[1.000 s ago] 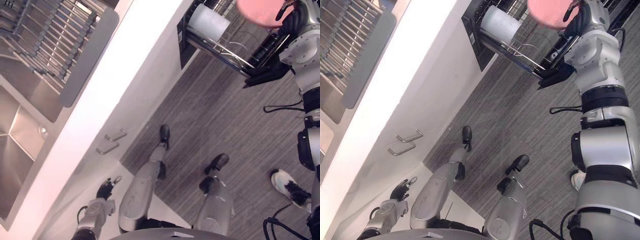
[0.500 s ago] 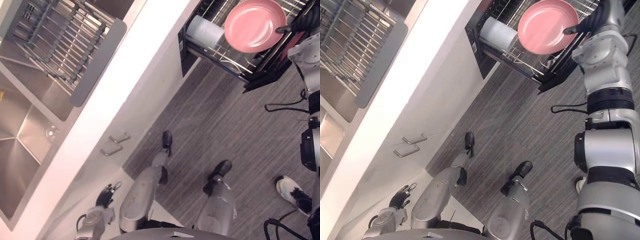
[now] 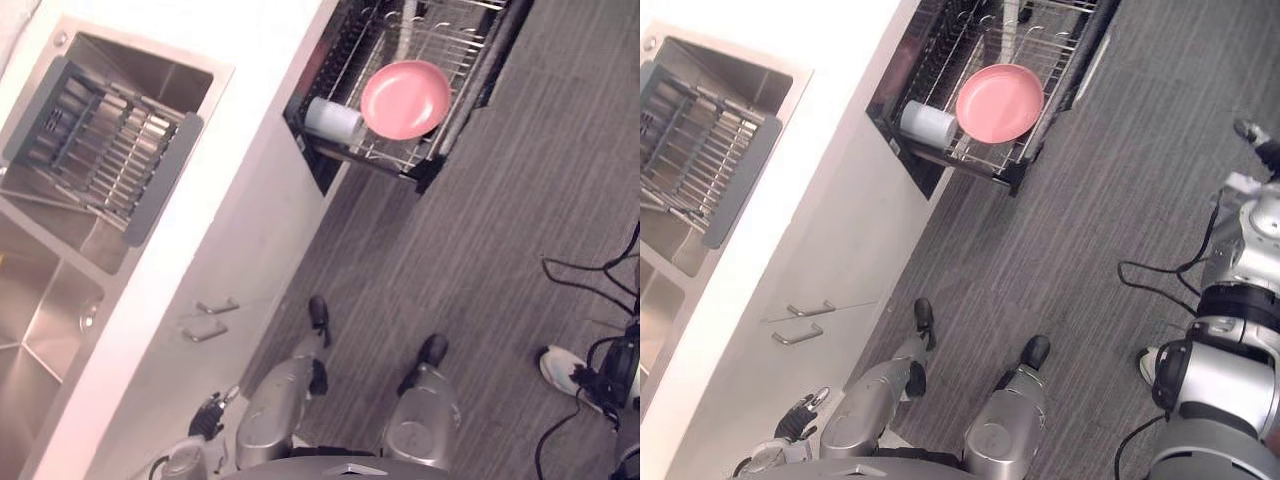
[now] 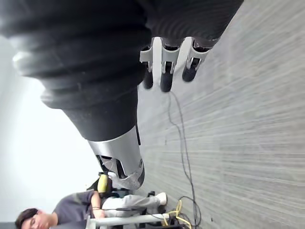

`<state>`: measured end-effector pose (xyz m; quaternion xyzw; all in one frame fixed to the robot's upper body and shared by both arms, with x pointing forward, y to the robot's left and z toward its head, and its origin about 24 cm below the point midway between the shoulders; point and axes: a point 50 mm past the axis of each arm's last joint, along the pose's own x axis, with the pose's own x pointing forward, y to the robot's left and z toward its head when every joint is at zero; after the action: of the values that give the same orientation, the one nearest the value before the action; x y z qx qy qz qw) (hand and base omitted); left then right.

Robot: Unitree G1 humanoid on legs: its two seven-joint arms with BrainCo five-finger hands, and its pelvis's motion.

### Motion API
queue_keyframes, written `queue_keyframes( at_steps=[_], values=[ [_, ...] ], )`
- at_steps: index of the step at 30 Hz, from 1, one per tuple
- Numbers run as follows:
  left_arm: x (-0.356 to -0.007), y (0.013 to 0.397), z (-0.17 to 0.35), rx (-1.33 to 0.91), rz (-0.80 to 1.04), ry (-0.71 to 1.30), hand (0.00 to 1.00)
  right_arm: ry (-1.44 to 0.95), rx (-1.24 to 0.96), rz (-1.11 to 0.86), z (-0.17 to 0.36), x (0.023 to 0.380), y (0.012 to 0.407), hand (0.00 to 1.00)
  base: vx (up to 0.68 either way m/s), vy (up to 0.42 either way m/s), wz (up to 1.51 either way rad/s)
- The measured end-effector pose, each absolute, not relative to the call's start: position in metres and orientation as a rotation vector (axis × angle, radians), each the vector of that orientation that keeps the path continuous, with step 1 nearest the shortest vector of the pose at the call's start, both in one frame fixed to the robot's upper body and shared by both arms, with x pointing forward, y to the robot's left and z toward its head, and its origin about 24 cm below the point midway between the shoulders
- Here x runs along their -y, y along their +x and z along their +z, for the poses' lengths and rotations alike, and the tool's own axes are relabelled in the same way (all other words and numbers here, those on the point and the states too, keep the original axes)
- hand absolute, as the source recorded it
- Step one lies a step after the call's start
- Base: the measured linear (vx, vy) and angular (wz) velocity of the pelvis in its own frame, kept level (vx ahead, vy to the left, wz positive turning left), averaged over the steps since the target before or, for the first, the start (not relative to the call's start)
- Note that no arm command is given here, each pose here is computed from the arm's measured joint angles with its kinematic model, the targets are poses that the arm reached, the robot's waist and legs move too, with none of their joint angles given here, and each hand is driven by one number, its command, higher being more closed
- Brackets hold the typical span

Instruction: Walk over to the sink, pick up the cup, carry it to the dishwasher, place the cup inside the dishwasher, then close the dishwasher door

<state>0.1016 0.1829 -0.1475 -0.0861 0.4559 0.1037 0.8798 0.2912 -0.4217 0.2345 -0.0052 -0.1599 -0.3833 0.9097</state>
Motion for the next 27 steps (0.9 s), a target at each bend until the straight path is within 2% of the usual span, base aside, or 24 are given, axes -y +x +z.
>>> queue_keyframes(
  at_steps=[3,9,20,27],
  values=[
    [-0.181,0.098,-0.150,-0.966,0.216,-0.152,0.00,0.061,0.241,-0.680,0.215,0.413,0.302,1.00,-0.03,-0.063,-0.14],
    [-0.183,0.091,-0.153,-0.996,0.246,-0.133,0.00,0.037,0.149,-0.611,0.204,0.401,0.319,1.00,-0.01,-0.041,0.09],
    [-0.173,0.085,-0.157,-1.046,0.205,-0.096,0.00,-0.166,0.184,-0.548,0.272,0.367,0.355,1.00,0.07,-0.006,0.32],
    [-0.162,0.068,-0.161,-1.110,0.168,-0.107,0.00,-0.283,0.120,-0.610,0.286,0.380,0.349,1.00,0.02,-0.048,0.27]
  ],
)
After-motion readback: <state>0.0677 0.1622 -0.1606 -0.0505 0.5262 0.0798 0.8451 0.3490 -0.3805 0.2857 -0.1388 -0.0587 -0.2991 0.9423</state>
